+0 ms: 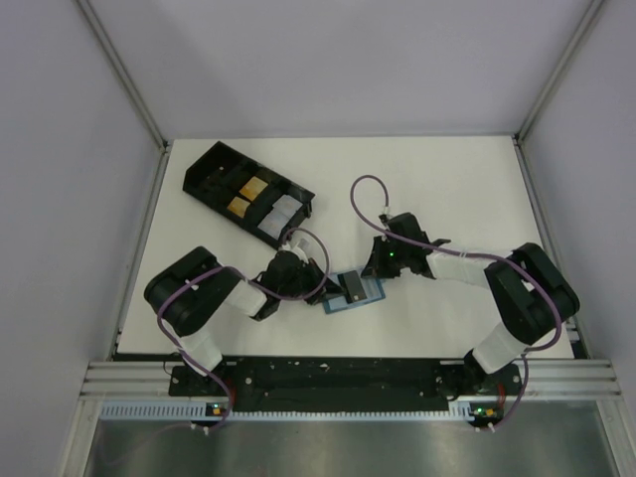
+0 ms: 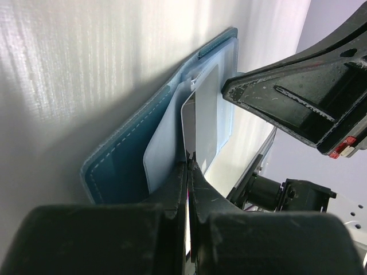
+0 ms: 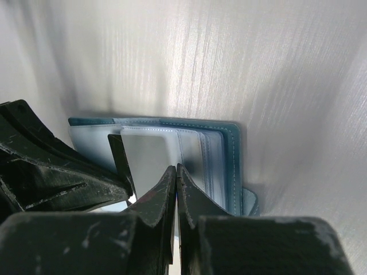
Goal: Take the credit cards out of the card holder
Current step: Remove the credit card from the card holder.
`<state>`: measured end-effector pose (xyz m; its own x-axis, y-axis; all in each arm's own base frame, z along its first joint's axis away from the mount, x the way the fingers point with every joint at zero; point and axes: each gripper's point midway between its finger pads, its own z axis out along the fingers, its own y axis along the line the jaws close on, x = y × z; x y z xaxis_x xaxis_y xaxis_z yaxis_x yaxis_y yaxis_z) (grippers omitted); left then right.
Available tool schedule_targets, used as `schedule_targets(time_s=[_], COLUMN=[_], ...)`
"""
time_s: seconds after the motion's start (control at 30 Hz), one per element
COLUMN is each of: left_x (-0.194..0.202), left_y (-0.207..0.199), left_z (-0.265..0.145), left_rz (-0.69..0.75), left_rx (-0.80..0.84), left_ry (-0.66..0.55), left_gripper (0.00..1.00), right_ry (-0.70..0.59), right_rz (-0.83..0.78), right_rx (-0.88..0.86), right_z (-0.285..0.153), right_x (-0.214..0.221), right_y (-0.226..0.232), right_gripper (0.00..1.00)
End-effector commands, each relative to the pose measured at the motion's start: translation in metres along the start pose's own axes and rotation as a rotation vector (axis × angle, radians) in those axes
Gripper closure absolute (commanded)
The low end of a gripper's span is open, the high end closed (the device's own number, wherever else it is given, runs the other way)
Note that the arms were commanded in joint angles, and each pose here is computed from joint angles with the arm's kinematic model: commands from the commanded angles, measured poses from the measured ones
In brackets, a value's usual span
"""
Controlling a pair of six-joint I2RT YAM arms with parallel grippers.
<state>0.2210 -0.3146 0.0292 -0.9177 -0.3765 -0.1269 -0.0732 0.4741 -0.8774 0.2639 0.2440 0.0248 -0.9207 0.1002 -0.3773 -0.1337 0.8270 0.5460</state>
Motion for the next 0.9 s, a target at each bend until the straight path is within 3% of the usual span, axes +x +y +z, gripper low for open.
schedule_targets(time_s=[0.0,0.5,0.87], left_x=[-0.002,-0.002,-0.004], left_y=[0.002,0.011,-0.013], left_z=[-0.007,-0.037,-0.058], left_rz=[0.0,0.047,0.178], left_rx=[0.002,0.005,0.105], left_ry=[-0.022,-0.06,-0.074], left_gripper=[1.0,1.0,1.0], right_ry=[0.11,0.07,-0.049], right_rz=[0.034,0.001,-0.16], right_rx=[0.26,0.215,0.05], right_z=[0.004,-0.002,-0.038], right_x=[0.038,0.023,-0.022], right_y=[-0.066,-0.053,0.002], right_gripper=[1.0,1.0,0.98])
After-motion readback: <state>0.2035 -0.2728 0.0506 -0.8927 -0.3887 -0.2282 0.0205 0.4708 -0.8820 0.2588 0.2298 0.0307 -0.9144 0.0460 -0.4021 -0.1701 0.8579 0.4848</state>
